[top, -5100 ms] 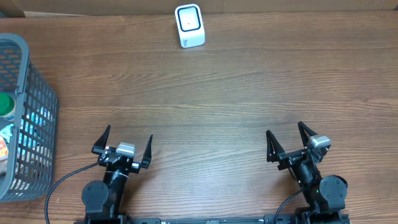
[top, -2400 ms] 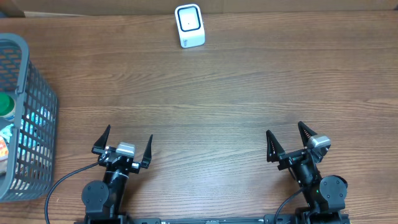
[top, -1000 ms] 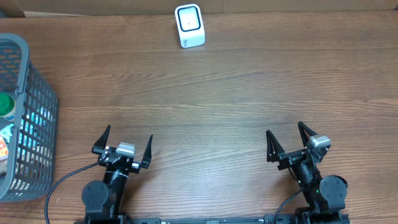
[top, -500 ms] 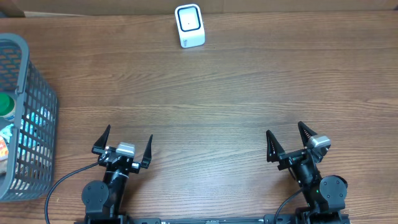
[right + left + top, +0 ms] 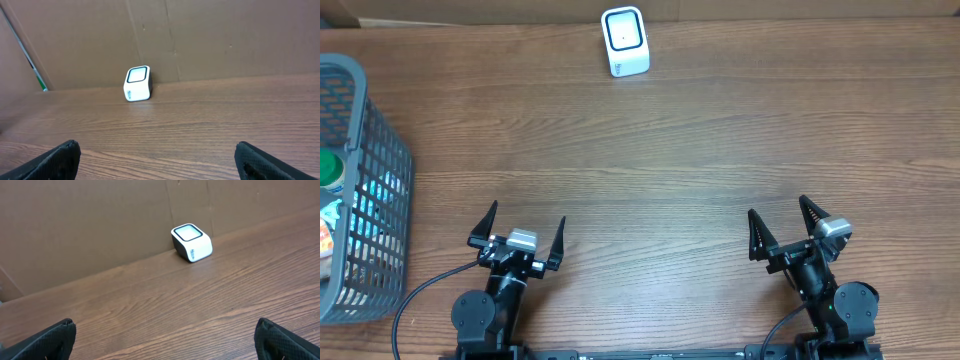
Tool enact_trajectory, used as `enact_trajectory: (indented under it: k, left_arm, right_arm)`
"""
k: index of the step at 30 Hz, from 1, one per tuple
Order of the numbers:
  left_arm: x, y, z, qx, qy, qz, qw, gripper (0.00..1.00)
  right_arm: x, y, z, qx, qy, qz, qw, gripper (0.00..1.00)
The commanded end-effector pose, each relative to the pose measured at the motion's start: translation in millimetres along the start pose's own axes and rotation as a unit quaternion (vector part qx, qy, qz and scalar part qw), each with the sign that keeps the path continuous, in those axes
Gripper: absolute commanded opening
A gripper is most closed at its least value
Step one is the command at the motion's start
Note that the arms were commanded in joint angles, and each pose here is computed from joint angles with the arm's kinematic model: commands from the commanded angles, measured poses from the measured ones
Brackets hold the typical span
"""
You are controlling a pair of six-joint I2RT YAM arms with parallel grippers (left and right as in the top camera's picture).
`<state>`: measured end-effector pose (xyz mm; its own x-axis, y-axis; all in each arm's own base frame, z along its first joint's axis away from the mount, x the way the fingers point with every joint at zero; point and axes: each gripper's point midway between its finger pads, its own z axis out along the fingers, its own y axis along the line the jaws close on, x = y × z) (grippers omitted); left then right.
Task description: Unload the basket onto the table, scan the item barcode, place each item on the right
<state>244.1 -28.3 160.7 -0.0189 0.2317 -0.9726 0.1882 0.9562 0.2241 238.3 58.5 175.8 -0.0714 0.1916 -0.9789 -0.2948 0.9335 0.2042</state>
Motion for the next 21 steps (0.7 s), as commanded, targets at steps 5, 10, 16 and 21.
enact_trajectory:
  k: [5,10,16,21]
  left_arm:
    - [2,6,-1,-0.018,0.002,0.008,1.000,1.00]
    - [0,5,0,-0.016,-0.001,-0.018,1.000,0.99]
    - [-9,7,-2,-0.016,-0.013,-0.121,0.992,1.00]
    - [-34,11,-11,-0.015,-0.005,-0.158,0.987,1.00]
  right_arm:
    - [1,-2,0,0.002,-0.004,-0.003,1.000,1.00]
    - [1,-2,0,0.002,-0.004,-0.003,1.000,1.00]
    - [1,-2,0,0.002,-0.003,-0.003,1.000,1.00]
    - [1,-2,0,0.002,-0.004,-0.003,1.000,1.00]
